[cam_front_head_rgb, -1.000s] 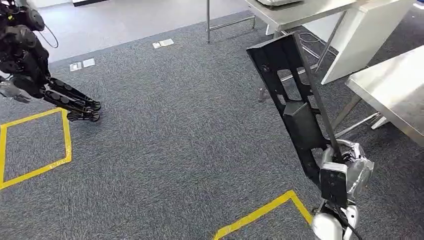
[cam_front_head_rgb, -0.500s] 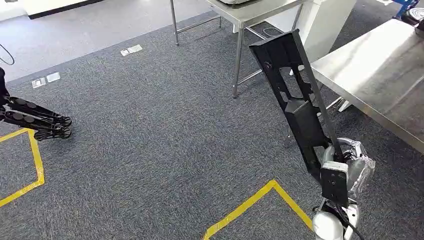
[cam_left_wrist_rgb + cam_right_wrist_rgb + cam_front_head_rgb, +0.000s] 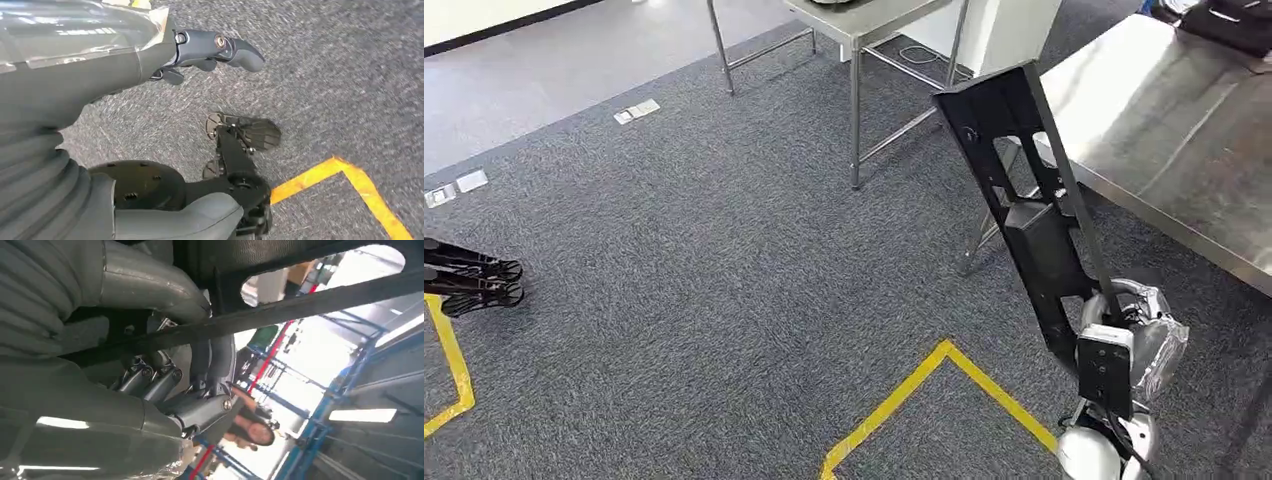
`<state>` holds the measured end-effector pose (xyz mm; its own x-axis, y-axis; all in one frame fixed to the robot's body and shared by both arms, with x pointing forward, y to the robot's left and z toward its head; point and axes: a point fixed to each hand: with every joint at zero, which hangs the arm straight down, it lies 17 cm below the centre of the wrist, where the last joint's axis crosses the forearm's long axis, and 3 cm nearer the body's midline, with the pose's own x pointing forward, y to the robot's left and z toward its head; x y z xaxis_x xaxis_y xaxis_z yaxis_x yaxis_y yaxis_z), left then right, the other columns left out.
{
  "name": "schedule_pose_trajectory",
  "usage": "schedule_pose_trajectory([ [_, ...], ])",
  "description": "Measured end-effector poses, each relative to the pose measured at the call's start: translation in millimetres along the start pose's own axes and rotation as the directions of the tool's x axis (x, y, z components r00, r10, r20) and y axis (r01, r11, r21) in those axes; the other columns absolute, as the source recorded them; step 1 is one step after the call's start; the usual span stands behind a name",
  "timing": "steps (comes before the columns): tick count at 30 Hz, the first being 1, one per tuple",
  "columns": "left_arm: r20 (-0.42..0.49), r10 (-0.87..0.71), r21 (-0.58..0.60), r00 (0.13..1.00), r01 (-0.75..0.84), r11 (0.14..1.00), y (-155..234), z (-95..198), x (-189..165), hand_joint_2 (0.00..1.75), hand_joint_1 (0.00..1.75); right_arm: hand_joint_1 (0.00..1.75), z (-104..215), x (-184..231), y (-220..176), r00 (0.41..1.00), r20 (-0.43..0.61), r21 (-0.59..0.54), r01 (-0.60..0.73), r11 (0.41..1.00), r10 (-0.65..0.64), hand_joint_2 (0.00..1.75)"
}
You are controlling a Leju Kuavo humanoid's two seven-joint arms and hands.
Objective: Take the parts from the cabinet and place them on the table.
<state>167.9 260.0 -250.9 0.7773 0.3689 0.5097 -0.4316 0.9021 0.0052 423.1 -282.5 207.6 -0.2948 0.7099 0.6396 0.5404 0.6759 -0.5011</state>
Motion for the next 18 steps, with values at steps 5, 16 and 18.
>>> schedule_pose_trajectory([
  [5, 0.004, -0.001, -0.002, 1.000, 0.001, 1.000, -1.2, -0.5, 2.4, 1.75, 0.00, 1.75, 0.7, -2.5, -1.6, 1.000, -0.002, 0.000, -0.007, 1.000, 0.007, 1.75],
  [16, 0.005, -0.003, 0.007, 1.000, 0.003, 1.000, 3.3, -0.9, 1.5, 1.75, 0.00, 1.75, 2.8, -4.0, 0.1, 1.000, -0.009, 0.003, -0.007, 1.000, 0.007, 1.75],
  [18, 0.009, 0.002, -0.006, 1.000, -0.002, 1.000, 0.3, -0.5, 2.6, 1.75, 0.00, 1.75, 2.9, -3.8, -0.1, 1.000, -0.007, 0.003, -0.010, 1.000, 0.010, 1.75],
])
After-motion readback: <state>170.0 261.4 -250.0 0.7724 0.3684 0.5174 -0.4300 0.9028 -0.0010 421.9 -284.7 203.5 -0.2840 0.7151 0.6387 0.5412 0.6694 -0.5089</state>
